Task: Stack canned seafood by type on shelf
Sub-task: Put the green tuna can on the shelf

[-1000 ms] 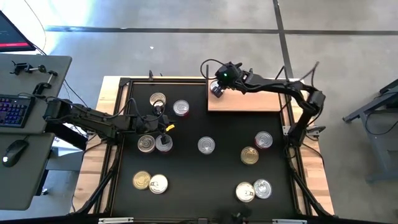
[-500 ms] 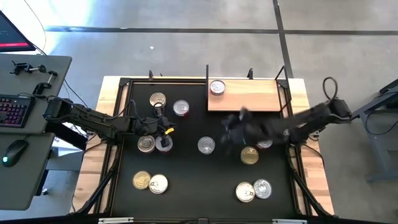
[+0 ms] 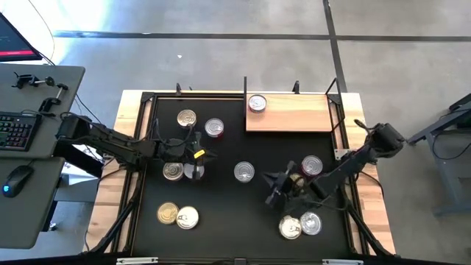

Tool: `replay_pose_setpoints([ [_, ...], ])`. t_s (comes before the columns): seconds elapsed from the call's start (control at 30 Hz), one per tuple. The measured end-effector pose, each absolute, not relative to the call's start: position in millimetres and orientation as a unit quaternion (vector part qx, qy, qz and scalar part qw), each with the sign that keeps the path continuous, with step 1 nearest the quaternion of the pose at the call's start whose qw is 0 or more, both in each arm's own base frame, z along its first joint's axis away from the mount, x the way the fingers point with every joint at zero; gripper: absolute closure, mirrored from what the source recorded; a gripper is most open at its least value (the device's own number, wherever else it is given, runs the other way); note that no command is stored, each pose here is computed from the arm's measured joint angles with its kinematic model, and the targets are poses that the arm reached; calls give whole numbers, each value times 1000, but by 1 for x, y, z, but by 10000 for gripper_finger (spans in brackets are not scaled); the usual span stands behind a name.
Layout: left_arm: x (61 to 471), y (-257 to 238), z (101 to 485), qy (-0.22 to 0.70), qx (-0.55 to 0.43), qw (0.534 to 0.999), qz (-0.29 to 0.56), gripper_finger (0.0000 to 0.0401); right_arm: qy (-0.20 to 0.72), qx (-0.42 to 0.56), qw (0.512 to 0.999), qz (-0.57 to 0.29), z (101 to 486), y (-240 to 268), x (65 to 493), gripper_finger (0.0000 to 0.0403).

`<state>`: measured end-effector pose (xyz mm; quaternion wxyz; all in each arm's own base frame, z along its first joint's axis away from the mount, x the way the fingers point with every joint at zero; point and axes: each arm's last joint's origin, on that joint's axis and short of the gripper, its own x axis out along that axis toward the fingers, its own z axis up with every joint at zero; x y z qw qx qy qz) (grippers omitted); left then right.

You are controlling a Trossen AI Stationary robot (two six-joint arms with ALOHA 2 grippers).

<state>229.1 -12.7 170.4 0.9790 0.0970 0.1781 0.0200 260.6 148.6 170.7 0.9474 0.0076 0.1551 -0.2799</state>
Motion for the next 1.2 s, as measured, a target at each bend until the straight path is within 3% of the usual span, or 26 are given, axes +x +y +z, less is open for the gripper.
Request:
replay_pose_setpoints([
  [0.23,240,-15,151,195,89,977,-10,382,165,-11,943,-289,146,122,297,271],
  [0.4,253,-19,135,207,150,966,-29,381,165,-36,954,-248,145,105,315,238],
  [0.63,286,-25,129,249,147,956,-53,356,219,0,963,-155,151,104,313,239],
  [0.7,295,-26,128,262,149,952,-61,350,242,22,955,-170,146,100,310,243],
  [0.93,318,-33,119,274,141,949,-72,346,233,205,882,-354,125,68,303,265],
  [1.2,325,-34,110,289,120,949,-42,346,302,238,876,-292,115,69,304,286],
])
